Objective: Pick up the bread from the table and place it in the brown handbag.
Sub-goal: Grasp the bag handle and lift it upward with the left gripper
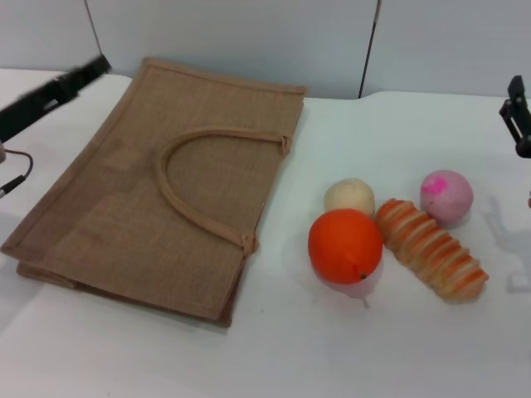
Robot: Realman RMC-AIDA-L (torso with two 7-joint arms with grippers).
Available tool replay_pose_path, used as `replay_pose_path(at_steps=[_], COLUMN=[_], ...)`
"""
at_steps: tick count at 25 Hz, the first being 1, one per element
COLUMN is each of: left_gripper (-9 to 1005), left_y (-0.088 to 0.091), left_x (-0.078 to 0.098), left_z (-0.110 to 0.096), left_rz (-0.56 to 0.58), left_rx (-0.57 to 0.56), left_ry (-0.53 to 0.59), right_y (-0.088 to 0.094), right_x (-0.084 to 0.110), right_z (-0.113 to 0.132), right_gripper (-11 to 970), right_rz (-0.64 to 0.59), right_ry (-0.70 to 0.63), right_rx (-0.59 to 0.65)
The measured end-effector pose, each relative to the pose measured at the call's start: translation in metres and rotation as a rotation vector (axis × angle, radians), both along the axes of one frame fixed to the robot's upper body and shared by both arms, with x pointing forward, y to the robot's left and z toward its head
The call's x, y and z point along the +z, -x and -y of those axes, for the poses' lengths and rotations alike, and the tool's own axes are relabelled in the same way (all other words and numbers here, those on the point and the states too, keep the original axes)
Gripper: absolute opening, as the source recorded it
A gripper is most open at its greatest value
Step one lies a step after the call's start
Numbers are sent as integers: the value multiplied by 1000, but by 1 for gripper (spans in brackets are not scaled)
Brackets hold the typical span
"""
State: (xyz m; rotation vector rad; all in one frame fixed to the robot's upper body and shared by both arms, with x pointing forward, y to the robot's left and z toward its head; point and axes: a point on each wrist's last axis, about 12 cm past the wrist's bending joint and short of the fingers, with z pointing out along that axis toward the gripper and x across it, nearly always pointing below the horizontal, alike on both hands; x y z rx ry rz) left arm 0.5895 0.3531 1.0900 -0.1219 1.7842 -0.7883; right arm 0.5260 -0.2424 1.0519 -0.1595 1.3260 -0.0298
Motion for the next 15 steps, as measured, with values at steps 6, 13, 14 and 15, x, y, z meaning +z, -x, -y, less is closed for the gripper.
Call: replay_pose_path(at_steps=[6, 13, 14, 15], left_gripper=[664, 663, 663, 662], left_y=[-27, -42, -42, -42], left_x=[7, 8, 7, 6], left_z=[14, 39, 40, 41], left_rz=[-226, -300, -308, -316], left_rx=[-102, -212, -219, -225], left_ry=[-160, -340, -351, -362], right_y=[-1, -1, -1, -1], right_x=[0, 1, 1, 1], right_z=[-1, -1, -1, -1], right_gripper=[880, 880, 880, 880], right_rz=[1, 1, 2, 2], right_ry=[1, 1, 1, 0], right_rx=[3, 3, 3, 2])
